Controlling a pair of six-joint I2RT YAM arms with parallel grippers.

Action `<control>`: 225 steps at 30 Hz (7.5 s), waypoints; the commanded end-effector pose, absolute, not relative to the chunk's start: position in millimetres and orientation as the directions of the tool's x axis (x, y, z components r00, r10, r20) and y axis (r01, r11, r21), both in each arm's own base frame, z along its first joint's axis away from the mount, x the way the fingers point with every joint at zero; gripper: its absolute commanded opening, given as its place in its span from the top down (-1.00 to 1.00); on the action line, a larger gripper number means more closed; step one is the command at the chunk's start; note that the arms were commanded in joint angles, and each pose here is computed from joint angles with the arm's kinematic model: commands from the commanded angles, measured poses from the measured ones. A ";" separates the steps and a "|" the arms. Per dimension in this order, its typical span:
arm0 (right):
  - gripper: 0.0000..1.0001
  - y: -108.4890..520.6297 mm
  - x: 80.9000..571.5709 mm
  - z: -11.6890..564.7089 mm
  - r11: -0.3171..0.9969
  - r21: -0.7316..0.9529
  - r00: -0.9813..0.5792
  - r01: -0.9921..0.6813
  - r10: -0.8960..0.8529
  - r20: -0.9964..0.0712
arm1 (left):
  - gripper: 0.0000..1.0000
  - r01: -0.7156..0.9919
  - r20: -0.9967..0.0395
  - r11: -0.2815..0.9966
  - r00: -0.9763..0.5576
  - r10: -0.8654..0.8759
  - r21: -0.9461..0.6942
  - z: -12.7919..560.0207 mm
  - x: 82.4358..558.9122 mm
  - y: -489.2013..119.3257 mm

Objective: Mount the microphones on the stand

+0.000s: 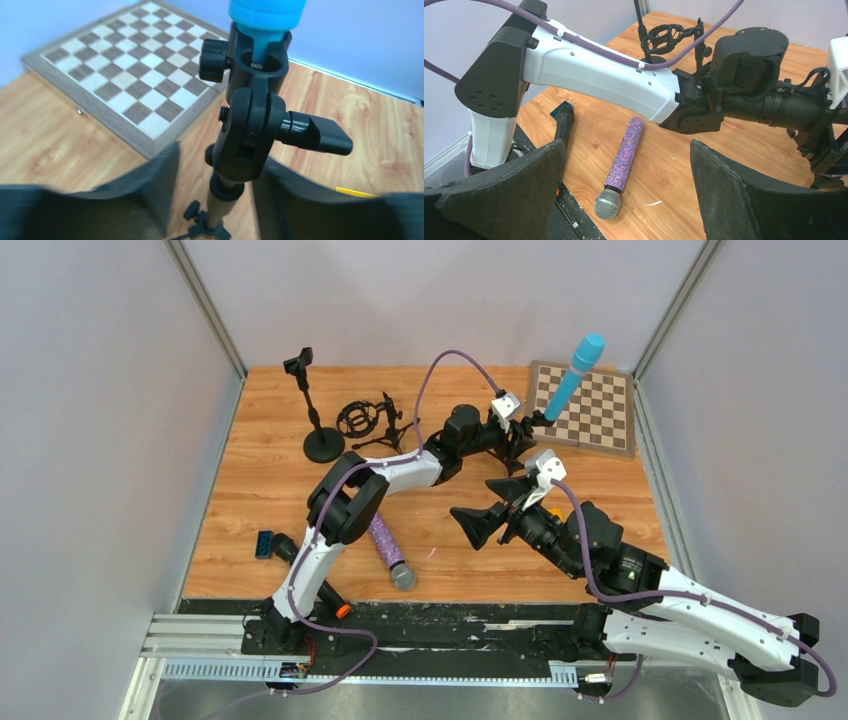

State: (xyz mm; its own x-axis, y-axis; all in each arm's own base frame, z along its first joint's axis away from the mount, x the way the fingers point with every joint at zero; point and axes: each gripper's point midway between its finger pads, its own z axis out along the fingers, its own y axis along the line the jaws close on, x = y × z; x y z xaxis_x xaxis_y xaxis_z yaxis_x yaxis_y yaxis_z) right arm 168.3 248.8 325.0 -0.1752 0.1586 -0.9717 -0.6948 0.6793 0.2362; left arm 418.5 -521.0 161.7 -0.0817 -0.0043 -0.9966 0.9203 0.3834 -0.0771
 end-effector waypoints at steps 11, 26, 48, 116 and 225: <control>-0.93 246.7 173.5 326.8 0.703 0.235 -0.168 -0.672 0.164 -0.972 | -1.00 0.911 -0.993 0.413 0.059 -0.106 0.010 217.0 381.7 -474.7; -1.00 267.1 181.4 327.8 0.677 0.224 -0.188 -0.701 0.128 -0.974 | -1.00 0.880 -0.998 0.475 -0.050 0.032 -0.028 208.4 316.5 -392.1; -1.00 309.1 271.2 281.5 0.509 0.478 -0.507 -0.716 0.092 -0.857 | -1.00 0.435 -0.856 0.881 -0.511 0.073 -0.184 145.4 273.8 -226.7; 0.04 498.7 426.5 193.2 0.152 0.975 -0.886 -0.164 0.412 -0.213 | -0.96 0.086 -0.916 0.994 -0.401 -0.025 -0.065 211.1 263.1 -35.2; 1.00 402.3 215.9 93.8 0.710 0.074 -0.570 -0.701 -0.494 -0.657 | -1.00 0.277 -0.995 0.960 -0.082 0.059 0.034 264.3 240.1 -55.2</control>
State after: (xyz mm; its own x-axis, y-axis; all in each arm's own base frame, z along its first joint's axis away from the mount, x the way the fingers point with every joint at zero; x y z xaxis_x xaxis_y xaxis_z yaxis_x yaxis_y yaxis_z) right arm 206.2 398.7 27.1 -0.5947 -0.5935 -0.5423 -0.6835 0.7284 -0.0475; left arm 236.5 -42.6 255.6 -0.1244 0.0462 -0.9912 0.2024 0.9791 0.0203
